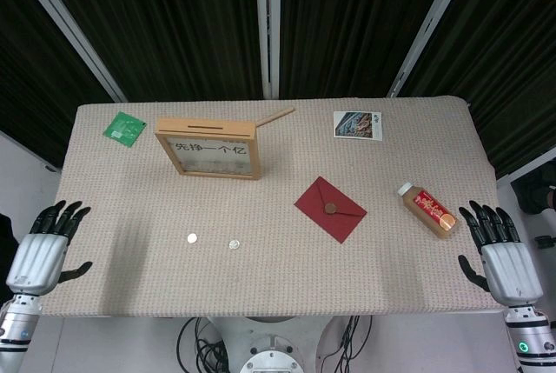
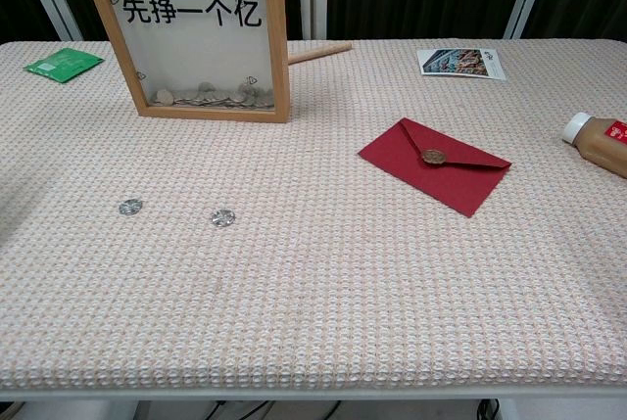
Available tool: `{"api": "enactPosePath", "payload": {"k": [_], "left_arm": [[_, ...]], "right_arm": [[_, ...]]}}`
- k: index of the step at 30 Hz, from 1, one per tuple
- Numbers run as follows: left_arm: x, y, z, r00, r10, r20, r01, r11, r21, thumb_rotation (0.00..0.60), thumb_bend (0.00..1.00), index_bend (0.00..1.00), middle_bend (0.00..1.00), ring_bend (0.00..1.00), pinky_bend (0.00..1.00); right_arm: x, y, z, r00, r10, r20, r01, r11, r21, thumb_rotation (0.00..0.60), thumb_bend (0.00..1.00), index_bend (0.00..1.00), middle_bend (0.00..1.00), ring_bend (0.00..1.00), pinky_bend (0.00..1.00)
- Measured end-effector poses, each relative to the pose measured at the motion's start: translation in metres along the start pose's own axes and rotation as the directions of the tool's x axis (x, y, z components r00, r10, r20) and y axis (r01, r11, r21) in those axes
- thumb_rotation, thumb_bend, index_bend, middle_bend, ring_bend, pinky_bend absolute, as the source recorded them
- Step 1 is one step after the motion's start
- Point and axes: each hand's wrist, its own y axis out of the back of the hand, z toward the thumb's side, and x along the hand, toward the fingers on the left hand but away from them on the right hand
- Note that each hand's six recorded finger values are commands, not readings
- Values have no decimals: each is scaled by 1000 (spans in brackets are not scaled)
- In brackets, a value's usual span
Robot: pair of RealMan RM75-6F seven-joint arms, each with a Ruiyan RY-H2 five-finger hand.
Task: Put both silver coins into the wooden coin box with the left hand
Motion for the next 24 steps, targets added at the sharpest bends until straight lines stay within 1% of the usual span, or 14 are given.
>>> {"api": "enactPosePath", "payload": {"k": [12, 18, 24], "left_arm": [[1, 2, 3, 1000, 16, 16, -16, 1000, -8, 600, 126, 132, 86, 0, 111], [7, 0, 13, 999, 27, 48, -26, 999, -25, 600, 126, 132, 87, 0, 108], [13, -11, 31, 995, 39, 91, -35, 998, -46, 600, 128, 143, 87, 0, 74]], "right_arm": [[1, 2, 1, 1000, -9, 1, 9, 1000, -5, 600, 287, 0, 0, 0, 0], [-1, 4, 1, 1000, -9, 8, 9, 1000, -3, 600, 287, 0, 0, 0, 0], [-6, 7, -3, 1000, -14, 20, 14, 1000, -5, 600, 287, 0, 0, 0, 0]]}}
